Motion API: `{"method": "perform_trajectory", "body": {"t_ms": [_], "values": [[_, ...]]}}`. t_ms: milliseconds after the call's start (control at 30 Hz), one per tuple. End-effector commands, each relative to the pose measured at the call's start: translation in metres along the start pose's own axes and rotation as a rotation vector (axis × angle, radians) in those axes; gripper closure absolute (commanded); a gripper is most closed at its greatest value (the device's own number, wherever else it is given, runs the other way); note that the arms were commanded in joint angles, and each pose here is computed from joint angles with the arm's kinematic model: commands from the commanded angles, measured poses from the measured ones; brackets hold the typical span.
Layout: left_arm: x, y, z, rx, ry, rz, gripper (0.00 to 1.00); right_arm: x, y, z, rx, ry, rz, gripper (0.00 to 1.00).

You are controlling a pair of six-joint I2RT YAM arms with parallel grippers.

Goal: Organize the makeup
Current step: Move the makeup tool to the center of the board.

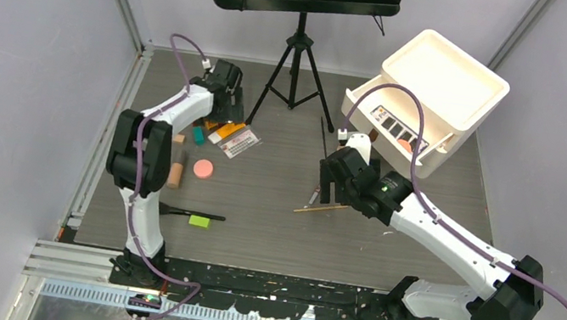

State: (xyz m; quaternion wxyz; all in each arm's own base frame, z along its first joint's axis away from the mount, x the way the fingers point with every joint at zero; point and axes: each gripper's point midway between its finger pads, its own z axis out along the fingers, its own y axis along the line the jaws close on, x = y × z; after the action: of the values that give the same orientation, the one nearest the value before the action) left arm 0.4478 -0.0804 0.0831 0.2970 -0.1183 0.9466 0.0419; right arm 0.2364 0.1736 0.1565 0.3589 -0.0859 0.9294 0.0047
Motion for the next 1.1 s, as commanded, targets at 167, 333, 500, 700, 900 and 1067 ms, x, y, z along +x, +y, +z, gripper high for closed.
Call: {"method": "perform_trajectory", "body": {"t_ms": [167,333,500,700,900,1067], "values": [[-0.024,-0.020,0.022,0.074,-0.038,-0.049,0.07,-0.005,0.005,-0.006,-0.030,-0.016,0.041,0.10],[-0.051,-0.026,0.031,0.113,-0.103,-0.060,0.07,-0.003,0.010,-0.006,-0.047,0.008,0.037,0.10],[-0.069,-0.034,0.036,0.149,-0.118,-0.046,0.07,-0.001,0.012,-0.006,-0.059,0.018,0.039,0.10],[-0.065,-0.037,0.023,0.197,-0.129,-0.044,0.08,0.002,0.010,-0.006,-0.055,0.019,0.043,0.10],[-0.046,-0.028,0.004,0.217,-0.119,-0.061,0.08,0.004,0.011,-0.005,-0.057,0.027,0.041,0.10],[-0.030,-0.022,0.005,0.204,-0.092,-0.055,0.09,0.005,0.013,-0.004,-0.066,0.033,0.043,0.10]]}}
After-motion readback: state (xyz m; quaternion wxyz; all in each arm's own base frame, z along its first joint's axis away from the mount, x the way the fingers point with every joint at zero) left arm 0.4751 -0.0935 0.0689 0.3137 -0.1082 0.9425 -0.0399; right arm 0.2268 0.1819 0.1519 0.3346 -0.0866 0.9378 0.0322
